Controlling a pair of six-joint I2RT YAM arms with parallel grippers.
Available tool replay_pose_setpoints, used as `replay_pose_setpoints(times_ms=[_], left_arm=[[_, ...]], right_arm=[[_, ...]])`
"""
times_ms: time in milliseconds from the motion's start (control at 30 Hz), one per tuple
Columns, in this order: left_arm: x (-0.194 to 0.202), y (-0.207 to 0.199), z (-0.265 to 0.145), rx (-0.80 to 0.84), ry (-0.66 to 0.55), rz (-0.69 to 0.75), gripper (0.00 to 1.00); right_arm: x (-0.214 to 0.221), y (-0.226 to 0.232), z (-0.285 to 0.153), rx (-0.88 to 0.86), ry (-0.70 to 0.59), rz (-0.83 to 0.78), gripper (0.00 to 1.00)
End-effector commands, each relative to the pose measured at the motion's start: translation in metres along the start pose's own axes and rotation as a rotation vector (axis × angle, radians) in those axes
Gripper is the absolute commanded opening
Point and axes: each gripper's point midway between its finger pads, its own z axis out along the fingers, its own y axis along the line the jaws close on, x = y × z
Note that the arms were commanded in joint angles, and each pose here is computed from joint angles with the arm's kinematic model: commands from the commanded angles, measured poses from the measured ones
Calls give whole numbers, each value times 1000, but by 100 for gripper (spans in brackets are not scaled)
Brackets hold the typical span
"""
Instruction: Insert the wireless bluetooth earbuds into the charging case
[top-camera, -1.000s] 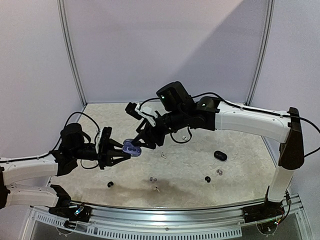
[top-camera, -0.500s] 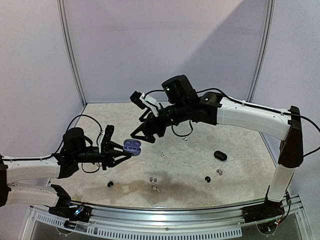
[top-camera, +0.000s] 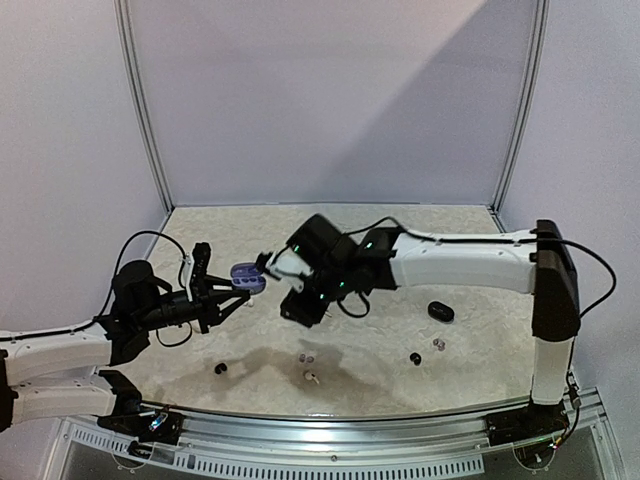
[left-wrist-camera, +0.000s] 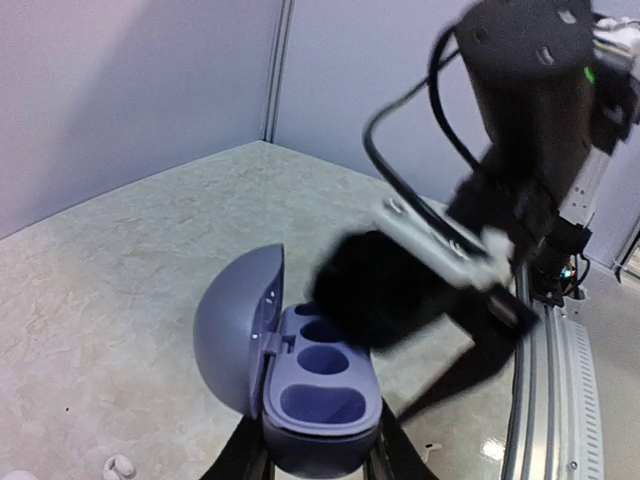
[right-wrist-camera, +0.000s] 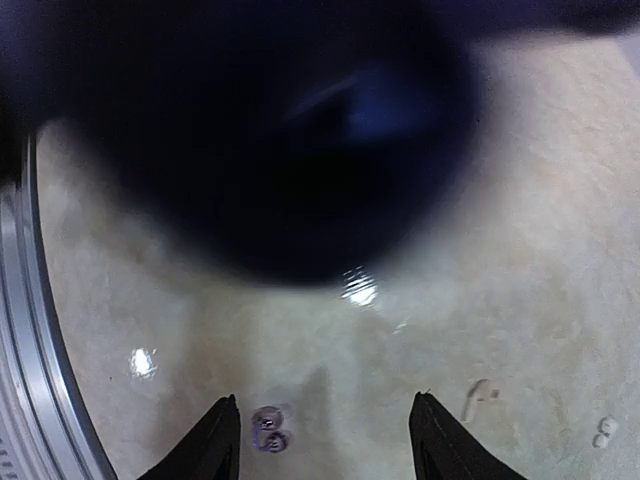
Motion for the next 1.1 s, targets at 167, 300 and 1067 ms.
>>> replay_pose_setpoints(times_ms=[167, 300, 1067], left_arm=[[-9, 10, -8, -54, -45, 57, 0], [-8, 12, -9, -61, -45, 57, 0], [0, 17, -8, -70, -20, 54, 0]], right_arm=[[49, 33, 36, -51, 144, -130, 60], [68, 34, 39, -37, 160, -104, 59], [79, 51, 46, -131, 151, -114, 36]])
